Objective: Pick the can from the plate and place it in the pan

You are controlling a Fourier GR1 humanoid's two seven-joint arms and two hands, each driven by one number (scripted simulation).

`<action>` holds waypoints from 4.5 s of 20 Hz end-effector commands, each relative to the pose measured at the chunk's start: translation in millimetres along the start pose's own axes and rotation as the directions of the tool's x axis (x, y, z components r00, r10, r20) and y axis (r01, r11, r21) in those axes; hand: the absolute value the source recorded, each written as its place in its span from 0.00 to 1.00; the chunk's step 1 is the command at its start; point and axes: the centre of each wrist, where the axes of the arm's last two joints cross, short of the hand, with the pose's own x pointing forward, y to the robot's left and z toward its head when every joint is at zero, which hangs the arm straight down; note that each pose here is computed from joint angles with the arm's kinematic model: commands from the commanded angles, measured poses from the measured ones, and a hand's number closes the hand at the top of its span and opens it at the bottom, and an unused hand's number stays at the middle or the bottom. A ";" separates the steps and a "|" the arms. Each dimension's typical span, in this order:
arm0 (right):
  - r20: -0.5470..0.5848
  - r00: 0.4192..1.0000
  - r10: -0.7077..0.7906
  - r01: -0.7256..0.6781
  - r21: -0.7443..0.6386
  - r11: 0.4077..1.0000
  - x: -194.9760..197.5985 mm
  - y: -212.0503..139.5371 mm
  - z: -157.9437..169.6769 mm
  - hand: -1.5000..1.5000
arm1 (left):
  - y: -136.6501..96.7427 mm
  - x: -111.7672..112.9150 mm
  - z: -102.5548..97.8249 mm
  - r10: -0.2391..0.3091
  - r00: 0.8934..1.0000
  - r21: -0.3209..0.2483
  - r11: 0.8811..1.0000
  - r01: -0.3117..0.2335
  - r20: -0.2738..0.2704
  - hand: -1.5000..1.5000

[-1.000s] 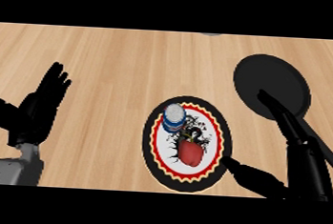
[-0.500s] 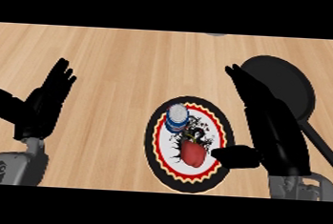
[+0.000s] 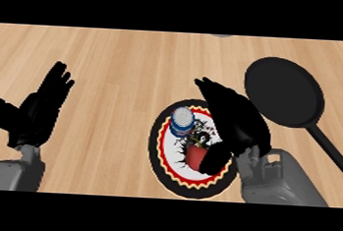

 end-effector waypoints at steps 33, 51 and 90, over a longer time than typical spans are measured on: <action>-0.218 0.935 0.280 -0.261 0.114 0.959 55.8 33.8 -75.9 0.00 | -7.0 8.8 -10.1 0.009 1.000 0.001 1.000 -0.009 0.014 0.50; -0.210 0.945 0.249 -0.217 0.164 0.962 28.8 94.3 -96.5 0.00 | -11.2 -4.8 0.6 -0.007 1.000 0.005 1.000 0.008 -0.011 0.50; 0.274 0.870 0.410 -0.240 -0.490 0.838 -25.8 -4.9 93.1 1.00 | -10.3 -4.9 5.5 0.011 1.000 0.032 0.999 -0.011 0.001 0.50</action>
